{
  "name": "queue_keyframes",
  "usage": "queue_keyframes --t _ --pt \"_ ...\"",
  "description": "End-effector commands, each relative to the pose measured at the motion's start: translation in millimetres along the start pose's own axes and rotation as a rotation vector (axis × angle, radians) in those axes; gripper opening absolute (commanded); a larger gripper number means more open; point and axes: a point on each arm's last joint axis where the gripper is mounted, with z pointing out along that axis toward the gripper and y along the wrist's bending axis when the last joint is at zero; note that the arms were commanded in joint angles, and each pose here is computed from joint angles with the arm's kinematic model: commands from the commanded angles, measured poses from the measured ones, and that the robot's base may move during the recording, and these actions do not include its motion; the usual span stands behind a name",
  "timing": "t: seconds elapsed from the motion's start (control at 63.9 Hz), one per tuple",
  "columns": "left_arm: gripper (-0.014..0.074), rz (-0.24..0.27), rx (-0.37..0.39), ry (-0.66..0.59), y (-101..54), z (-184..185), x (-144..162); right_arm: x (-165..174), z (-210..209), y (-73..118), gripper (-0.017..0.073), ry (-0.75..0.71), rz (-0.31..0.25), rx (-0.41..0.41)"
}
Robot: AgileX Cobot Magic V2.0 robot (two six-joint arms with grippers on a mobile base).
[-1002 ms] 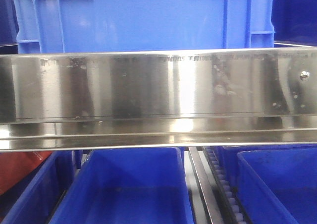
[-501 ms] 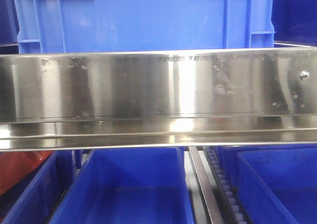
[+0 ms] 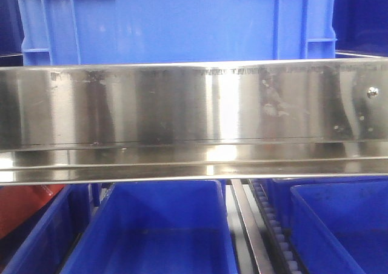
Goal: Place cylindrical capacitor in blue bin on shelf
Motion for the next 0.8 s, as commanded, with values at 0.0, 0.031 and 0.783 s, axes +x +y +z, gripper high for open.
queue_keyframes --t 0.0,0.031,0.783 --pt "-0.0058 0.015 -0.001 -0.022 -5.1 -26.2 -6.0 -5.3 -10.6 2.3 -0.0162 -0.06 -0.008 -0.003" --pt "-0.011 0.02 0.004 -0.012 -7.2 -35.3 -5.8 -5.3 -13.3 2.7 -0.0162 -0.068 -0.009 -0.004" --pt "-0.0111 -0.19 -0.117 -0.17 -48.9 -150.0 115.6 -86.7 41.2 57.5 -0.0162 -0.103 -0.184 -0.271"
